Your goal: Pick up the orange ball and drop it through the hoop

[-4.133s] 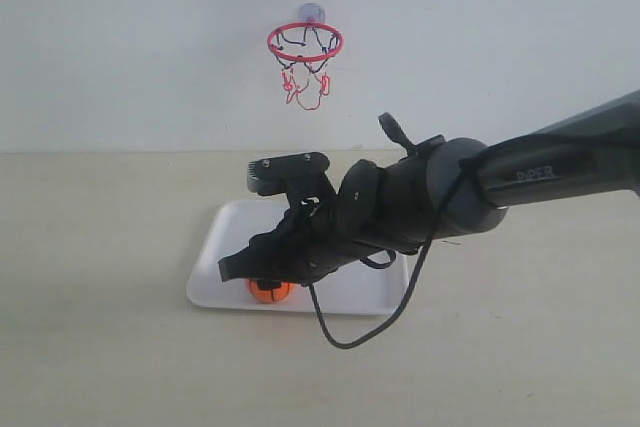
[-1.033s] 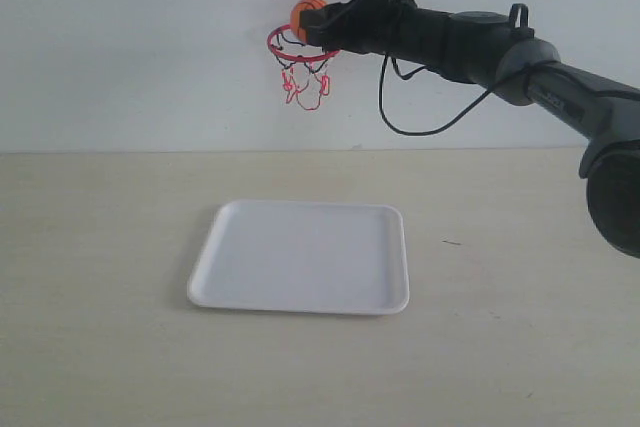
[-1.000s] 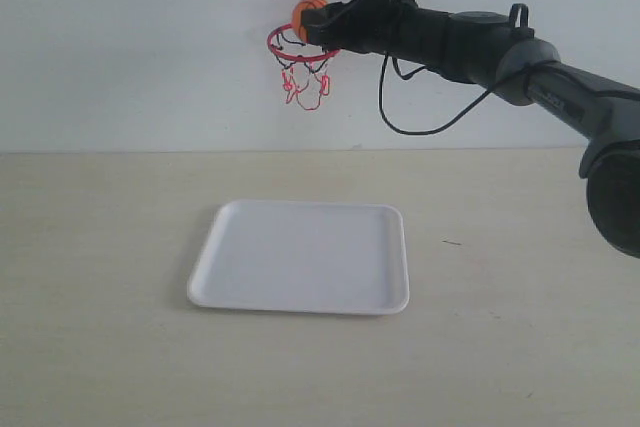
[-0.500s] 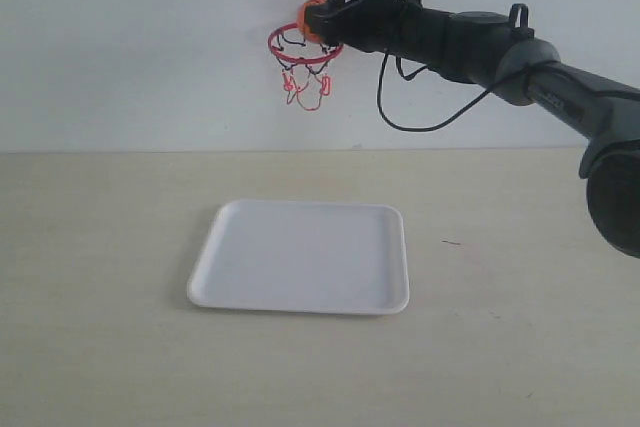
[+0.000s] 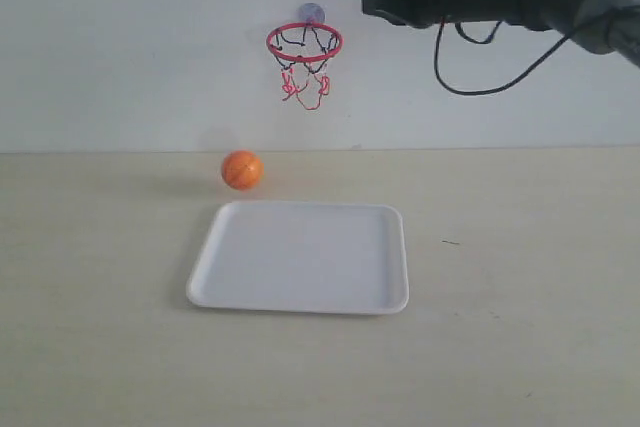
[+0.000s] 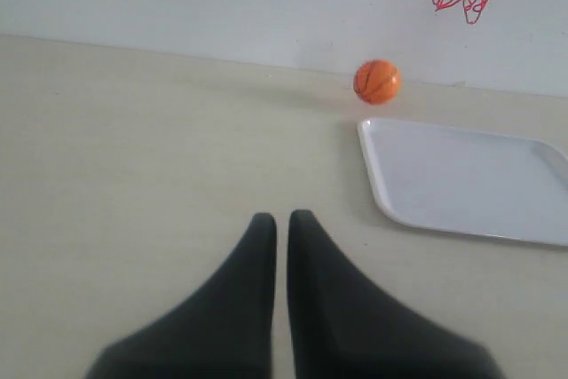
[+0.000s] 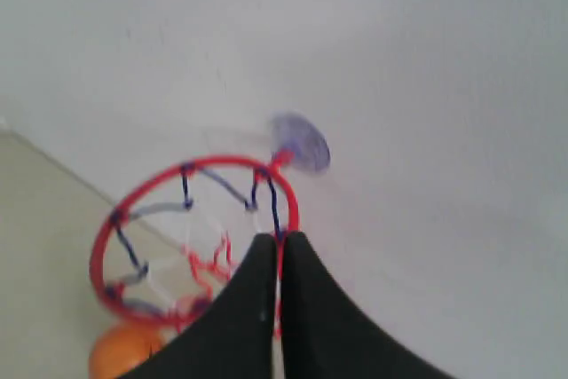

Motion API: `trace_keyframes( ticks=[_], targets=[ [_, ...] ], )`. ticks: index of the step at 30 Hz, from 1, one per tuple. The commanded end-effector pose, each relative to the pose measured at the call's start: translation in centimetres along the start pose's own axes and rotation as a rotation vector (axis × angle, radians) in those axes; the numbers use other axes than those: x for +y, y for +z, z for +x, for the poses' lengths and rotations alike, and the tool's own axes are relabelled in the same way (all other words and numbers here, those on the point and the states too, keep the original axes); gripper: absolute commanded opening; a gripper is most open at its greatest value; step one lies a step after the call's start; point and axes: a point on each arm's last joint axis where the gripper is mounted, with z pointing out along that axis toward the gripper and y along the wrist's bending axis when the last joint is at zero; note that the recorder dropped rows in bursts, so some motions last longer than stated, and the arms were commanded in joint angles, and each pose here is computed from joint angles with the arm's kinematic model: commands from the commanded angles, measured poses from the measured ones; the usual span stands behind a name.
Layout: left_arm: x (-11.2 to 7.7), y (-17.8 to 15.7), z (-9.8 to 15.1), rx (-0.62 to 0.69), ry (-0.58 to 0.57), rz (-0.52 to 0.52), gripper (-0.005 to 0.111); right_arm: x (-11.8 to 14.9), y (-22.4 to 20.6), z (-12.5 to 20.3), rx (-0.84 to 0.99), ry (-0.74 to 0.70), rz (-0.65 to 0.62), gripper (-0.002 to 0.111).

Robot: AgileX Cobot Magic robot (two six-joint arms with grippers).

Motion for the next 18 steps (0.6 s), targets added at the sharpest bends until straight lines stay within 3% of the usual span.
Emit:
trace_keyframes(
  ticks=[1, 3, 7, 13, 18],
  targets=[
    [0.0, 0.0, -0.2, -0.013, -0.006, 0.0, 0.004, -3.1, -4.4, 2.6, 0.344, 0.182, -0.051, 0.001],
    [0.0, 0.0, -0.2, -0.013, -0.006, 0.0, 0.004, -4.7, -6.5, 4.1, 0.457, 0.384, -0.06, 0.001],
    [0.0, 0.0, -0.2, -0.013, -0.006, 0.0, 0.004, -5.9, -8.5, 4.6, 0.472, 0.65, 0.024, 0.001],
    [0.0, 0.0, -0.2, -0.013, -0.006, 0.0, 0.004, -2.3, -12.0, 4.6, 0.557, 0.576, -0.003, 0.001],
    [0.0, 0.0, -0.2, -0.013, -0.006, 0.0, 0.004, 2.2, -16.4, 6.6, 0.68, 0.584, 0.001, 0.001]
  ],
)
